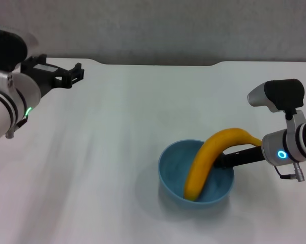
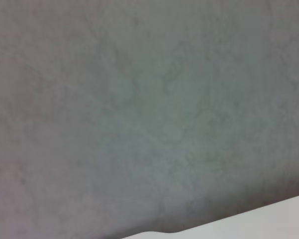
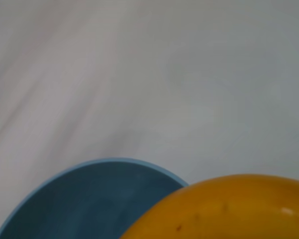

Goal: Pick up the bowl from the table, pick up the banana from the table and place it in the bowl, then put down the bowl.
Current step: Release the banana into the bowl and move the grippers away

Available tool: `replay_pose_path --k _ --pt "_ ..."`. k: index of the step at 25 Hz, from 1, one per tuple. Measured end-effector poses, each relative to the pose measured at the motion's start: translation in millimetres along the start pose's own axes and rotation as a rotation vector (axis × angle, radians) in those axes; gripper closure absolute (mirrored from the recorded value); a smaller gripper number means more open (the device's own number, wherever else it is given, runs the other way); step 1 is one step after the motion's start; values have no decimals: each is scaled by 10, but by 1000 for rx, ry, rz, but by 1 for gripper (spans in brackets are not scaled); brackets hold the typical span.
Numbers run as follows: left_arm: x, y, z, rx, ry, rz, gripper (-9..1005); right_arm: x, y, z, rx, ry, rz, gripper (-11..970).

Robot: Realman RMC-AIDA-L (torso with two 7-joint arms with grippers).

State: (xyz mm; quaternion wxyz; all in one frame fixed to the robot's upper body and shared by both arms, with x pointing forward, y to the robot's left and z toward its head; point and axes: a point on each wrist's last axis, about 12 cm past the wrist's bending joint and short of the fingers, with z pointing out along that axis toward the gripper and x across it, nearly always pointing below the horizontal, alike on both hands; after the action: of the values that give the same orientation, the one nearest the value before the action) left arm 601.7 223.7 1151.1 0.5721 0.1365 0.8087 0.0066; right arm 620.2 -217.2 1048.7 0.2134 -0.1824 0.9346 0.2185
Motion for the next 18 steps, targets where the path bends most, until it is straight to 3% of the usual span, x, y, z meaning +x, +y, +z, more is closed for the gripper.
replay_pose_path --k 18 --pt "106 1 2 1 22 -15 120 -19 -39 -17 24 -32 -9 874"
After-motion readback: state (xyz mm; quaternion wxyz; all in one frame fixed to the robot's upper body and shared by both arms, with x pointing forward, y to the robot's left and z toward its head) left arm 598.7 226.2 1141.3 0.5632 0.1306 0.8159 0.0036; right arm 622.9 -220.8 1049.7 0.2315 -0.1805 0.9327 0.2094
